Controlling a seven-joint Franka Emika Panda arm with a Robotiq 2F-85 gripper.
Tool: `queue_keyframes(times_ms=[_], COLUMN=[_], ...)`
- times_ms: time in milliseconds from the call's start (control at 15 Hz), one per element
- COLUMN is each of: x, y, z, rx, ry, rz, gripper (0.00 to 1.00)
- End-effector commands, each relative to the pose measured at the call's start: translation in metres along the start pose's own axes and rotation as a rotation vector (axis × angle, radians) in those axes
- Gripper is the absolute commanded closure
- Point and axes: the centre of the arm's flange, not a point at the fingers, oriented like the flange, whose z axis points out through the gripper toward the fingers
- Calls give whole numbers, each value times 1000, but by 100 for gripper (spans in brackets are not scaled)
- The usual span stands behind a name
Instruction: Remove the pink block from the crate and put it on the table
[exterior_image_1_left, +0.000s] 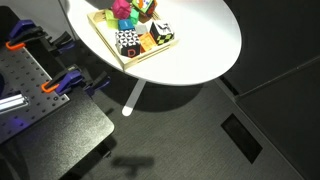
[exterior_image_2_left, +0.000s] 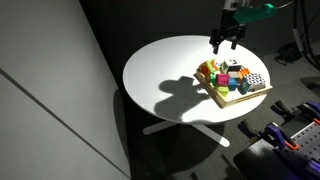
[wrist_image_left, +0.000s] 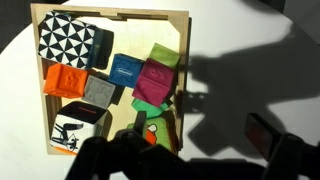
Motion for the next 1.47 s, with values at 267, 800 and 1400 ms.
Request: queue_keyframes(times_ms=[267, 800, 1400], x=[16, 13, 22], y=[6, 8, 12], z=[28, 31, 65], rx=[9, 3, -15], ry=[7, -2, -31], rz=[47, 26, 38], gripper=[0, 0, 0])
